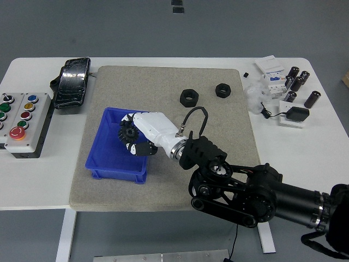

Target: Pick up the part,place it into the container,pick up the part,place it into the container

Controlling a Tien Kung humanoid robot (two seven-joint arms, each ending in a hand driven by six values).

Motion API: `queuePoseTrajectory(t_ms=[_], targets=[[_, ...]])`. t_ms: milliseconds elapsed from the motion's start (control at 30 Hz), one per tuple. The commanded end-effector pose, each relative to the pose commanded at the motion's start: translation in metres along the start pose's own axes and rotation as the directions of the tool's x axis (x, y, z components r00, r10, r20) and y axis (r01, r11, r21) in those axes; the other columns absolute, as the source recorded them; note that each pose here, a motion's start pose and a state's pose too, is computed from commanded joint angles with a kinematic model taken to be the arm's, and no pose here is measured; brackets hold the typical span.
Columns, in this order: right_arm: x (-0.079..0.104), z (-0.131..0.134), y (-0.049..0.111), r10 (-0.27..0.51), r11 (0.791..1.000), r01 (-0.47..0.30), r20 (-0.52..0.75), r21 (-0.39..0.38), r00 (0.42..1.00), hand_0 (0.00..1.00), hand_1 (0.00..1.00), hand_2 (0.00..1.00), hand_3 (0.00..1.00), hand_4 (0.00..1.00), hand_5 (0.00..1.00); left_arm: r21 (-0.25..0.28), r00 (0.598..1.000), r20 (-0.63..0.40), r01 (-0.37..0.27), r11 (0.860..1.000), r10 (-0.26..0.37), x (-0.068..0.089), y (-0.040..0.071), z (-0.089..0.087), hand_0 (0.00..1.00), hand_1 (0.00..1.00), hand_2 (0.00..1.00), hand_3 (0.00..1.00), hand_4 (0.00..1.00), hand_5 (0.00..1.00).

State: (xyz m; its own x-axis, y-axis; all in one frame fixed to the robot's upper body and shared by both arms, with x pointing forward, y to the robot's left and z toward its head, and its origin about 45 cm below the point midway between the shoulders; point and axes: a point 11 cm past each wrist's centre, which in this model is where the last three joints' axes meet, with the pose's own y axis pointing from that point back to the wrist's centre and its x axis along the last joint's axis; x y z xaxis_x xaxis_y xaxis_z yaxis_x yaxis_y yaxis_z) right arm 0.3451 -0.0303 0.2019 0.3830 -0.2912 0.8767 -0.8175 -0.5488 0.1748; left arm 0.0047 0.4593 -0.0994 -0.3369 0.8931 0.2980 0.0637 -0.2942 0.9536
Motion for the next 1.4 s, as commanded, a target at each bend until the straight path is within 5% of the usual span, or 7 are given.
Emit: queuePoseTrajectory(t_ms=[133, 167, 300, 567, 833, 1033, 1400], targets=[[-0.004, 0.003, 0.0, -0.02, 1.0, 0.019, -0.009, -0.016, 1.0, 0.365, 0.747, 0.805, 0.815, 0.67, 0.153, -0.002, 1.0, 0.001, 0.0, 1.0, 0.0, 0.0, 0.0, 0.001, 0.625, 0.581, 0.574, 0.651, 0.633, 0.395], [-0.005, 0.003, 0.0, -0.026, 0.999, 0.026, -0.014, -0.021, 1.0, 0.374, 0.759, 0.819, 0.837, 0.785, 0.221, -0.002, 1.0, 0.001, 0.0, 1.0, 0.0, 0.0, 0.0, 0.001, 0.625, 0.581, 0.573, 0.651, 0.633, 0.395], [-0.005, 0.005, 0.0, -0.028, 0.999, 0.028, -0.02, -0.031, 0.999, 0.374, 0.759, 0.819, 0.837, 0.785, 0.221, -0.003, 1.0, 0.001, 0.0, 1.0, 0.0, 0.0, 0.0, 0.002, 0.625, 0.581, 0.573, 0.651, 0.633, 0.395], [0.025, 0.032, 0.012, 0.098, 0.988, -0.093, 0.027, -0.125, 0.995, 0.354, 0.73, 0.812, 0.827, 0.75, 0.198, -0.001, 1.0, 0.001, 0.001, 1.0, -0.001, -0.001, 0.0, 0.0, 0.625, 0.581, 0.573, 0.65, 0.629, 0.392], [0.048, 0.108, 0.057, 0.093, 0.91, -0.118, -0.082, -0.397, 0.992, 0.345, 0.714, 0.806, 0.823, 0.775, 0.228, -0.006, 1.0, -0.002, 0.003, 1.0, -0.003, -0.002, 0.0, -0.001, 0.625, 0.581, 0.572, 0.649, 0.627, 0.391], [0.016, 0.137, 0.084, -0.035, 0.878, 0.001, -0.062, -0.48, 0.997, 0.334, 0.693, 0.8, 0.817, 0.789, 0.251, 0.001, 1.0, -0.002, 0.004, 1.0, -0.004, -0.002, -0.001, -0.003, 0.625, 0.581, 0.571, 0.649, 0.625, 0.389], [-0.004, 0.146, 0.092, -0.106, 0.86, 0.074, -0.036, -0.505, 0.994, 0.315, 0.645, 0.732, 0.747, 0.749, 0.273, -0.009, 1.0, 0.002, 0.004, 1.0, -0.004, -0.002, 0.0, 0.001, 0.625, 0.581, 0.571, 0.649, 0.624, 0.389]])
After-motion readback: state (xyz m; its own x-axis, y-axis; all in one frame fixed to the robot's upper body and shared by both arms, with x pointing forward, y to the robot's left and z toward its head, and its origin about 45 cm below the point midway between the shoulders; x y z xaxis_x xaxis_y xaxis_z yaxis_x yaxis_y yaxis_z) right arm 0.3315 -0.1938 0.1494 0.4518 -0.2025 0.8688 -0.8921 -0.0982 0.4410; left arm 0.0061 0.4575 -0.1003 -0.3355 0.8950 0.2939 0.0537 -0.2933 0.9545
